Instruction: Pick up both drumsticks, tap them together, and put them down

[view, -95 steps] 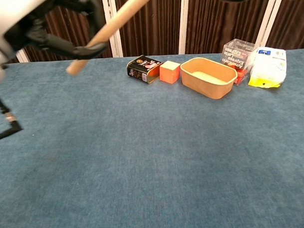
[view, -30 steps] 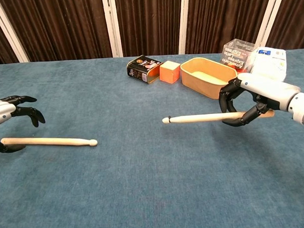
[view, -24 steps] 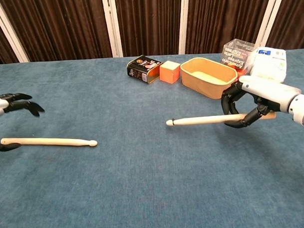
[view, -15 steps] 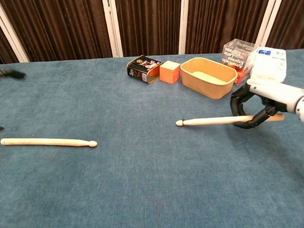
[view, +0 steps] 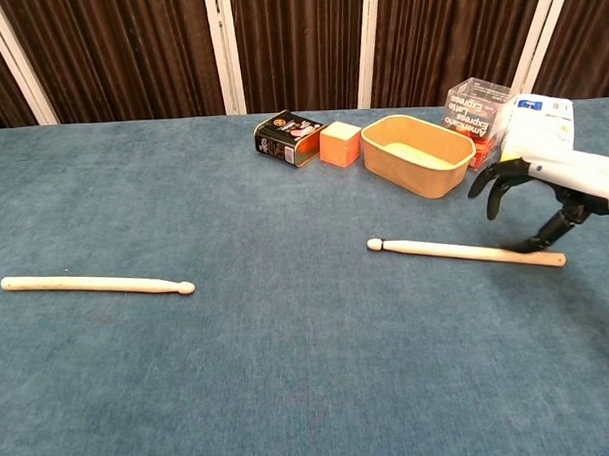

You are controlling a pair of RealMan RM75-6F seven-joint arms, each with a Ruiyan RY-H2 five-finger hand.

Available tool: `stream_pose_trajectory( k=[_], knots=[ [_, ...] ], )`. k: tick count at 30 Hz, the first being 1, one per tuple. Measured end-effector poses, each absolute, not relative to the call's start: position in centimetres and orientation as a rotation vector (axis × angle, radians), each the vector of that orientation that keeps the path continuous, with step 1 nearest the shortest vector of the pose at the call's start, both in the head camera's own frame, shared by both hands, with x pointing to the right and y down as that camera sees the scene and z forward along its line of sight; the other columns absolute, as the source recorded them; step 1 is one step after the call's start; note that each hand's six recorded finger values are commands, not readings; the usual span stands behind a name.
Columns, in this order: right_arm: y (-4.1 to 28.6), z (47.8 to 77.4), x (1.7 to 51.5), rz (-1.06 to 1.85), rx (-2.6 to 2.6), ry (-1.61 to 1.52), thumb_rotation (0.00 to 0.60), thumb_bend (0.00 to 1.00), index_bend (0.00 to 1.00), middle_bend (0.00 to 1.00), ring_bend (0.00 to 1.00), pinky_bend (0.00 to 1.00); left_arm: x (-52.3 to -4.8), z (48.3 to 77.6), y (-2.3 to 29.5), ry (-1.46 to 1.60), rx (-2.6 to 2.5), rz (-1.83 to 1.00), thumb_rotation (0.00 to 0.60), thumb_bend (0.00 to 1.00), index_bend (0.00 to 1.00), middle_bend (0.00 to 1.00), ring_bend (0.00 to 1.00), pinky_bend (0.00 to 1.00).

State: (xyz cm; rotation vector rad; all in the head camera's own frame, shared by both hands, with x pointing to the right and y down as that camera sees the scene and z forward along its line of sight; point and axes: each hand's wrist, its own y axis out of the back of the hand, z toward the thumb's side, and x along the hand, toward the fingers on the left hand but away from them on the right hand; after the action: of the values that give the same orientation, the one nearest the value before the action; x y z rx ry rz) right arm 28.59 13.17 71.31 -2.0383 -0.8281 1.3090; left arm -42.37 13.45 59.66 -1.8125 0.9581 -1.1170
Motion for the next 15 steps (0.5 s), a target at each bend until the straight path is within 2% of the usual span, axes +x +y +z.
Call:
stream_pose_trajectory(
  k=[6,15],
  knots=[
    [12.8,69.4,28.5,1.307,-2.052,-0.91,0.6,0.1,0.09,0.16,0.1,0.0,-41.2,58.2,14.1,0.971,-1.809,-1.057,0.6,0.15,0.03,0.0,0.0,0.0],
    [11.1,62.6,31.2,1.084,-1.895,-1.187,0.6,0.11,0.12,0.16,0.1,0.0,-41.5,55.2,17.3,0.969,-1.611,-1.104,0.6,0.15,0.03,0.0,0.0,0.0]
  ],
)
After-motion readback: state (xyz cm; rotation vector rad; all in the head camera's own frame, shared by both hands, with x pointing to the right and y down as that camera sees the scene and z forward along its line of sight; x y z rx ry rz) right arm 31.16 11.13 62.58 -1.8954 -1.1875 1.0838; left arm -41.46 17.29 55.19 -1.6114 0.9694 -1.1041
